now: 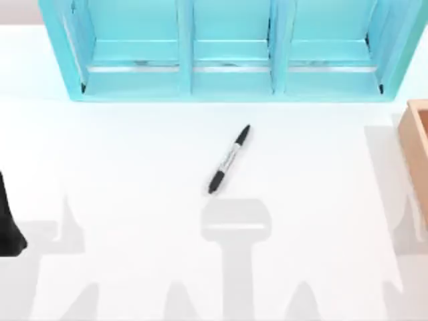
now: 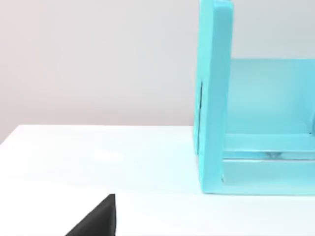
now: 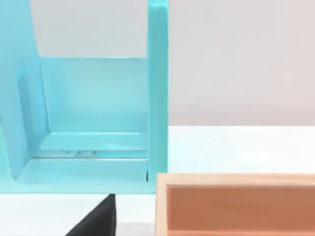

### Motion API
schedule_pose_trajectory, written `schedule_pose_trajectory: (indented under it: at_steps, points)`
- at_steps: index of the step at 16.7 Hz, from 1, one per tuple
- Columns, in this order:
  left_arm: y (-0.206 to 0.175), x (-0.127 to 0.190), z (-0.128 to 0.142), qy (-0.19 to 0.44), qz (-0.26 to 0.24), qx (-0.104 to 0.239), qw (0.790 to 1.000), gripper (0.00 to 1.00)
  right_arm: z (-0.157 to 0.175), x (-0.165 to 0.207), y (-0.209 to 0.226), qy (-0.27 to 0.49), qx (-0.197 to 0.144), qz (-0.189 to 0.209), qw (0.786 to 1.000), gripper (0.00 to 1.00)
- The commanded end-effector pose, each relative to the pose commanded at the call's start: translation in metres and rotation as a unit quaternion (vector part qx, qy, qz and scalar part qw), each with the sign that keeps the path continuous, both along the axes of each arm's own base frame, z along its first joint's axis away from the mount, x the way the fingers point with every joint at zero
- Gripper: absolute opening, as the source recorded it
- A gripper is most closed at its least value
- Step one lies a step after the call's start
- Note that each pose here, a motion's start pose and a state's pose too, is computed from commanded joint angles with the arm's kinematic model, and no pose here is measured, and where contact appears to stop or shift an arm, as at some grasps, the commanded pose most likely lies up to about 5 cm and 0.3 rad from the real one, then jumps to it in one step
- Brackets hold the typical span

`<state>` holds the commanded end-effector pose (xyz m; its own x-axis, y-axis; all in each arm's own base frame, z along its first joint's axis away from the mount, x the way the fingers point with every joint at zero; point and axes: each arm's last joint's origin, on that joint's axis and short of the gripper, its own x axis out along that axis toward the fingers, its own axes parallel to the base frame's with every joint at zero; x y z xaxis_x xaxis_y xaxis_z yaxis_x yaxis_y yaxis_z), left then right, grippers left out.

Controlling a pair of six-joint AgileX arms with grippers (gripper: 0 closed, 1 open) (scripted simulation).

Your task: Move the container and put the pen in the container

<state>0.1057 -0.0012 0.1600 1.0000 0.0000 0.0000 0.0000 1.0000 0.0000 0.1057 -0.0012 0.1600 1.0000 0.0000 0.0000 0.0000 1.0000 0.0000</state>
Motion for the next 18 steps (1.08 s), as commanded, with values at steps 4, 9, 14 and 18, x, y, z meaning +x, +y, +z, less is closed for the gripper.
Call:
schedule_pose_trajectory:
  at_steps: [4,9,14,18]
  points:
    - [0.0,0.0,0.0,0.0,0.0,0.0,1.0,1.0,0.005,0.0,-0.001,0.015,-0.004,-0.005,1.0,1.0]
    - [0.0,0.0,0.0,0.0,0.0,0.0,1.0,1.0,0.045,0.009,-0.008,0.132,-0.029,-0.032,0.99,1.0]
    - [0.0,0.0,0.0,0.0,0.0,0.0,1.0,1.0,0.098,0.052,-0.026,0.325,-0.049,-0.055,0.943,1.0]
    - [0.0,0.0,0.0,0.0,0.0,0.0,1.0,1.0,0.118,0.111,-0.053,0.487,-0.044,-0.053,0.871,1.0]
